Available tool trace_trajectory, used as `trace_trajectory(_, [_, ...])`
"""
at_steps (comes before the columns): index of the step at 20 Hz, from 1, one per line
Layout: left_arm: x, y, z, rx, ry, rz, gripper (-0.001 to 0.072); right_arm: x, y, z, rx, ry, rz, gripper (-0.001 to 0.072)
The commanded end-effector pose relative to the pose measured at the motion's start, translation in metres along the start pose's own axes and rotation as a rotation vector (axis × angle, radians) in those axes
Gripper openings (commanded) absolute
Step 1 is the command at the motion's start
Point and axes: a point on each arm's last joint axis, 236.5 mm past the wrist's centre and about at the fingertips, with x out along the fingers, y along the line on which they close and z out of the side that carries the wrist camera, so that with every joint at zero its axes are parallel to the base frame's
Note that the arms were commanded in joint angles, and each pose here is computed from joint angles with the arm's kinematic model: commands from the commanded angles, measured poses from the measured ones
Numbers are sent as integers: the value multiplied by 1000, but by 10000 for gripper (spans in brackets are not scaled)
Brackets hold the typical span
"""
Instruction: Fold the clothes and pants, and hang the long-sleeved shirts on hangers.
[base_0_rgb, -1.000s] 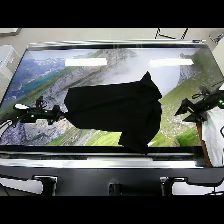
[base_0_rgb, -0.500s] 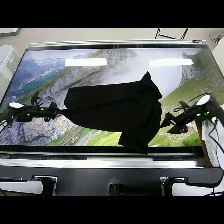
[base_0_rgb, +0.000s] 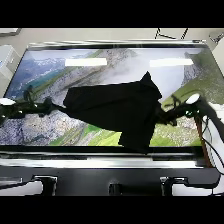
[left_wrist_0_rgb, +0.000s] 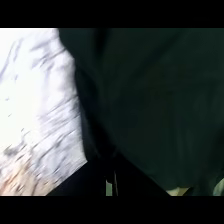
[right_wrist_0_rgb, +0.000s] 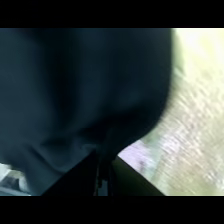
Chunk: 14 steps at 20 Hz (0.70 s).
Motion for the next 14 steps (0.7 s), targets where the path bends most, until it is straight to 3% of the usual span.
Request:
trace_trajectory(1, [-81, -78, 54, 256, -240, 1, 17, -107, 61, 56, -209, -294, -10, 36])
trace_trajectory(4, [-248, -224, 93, 620, -694, 30, 18, -313, 152, 80, -451, -883, -50, 37])
trace_trajectory(7, [-408, -336, 48, 838, -1120, 76, 18, -487, 205, -1, -589, -1363, -98, 37])
trace_trajectory(10, [-480, -382, -25, 902, -1318, 43, 18, -546, 215, -91, -637, -1554, -107, 37])
trace_trajectory(14, [-513, -402, -75, 953, -1425, 12, 17, -583, 220, -164, -673, -1710, -89, 37])
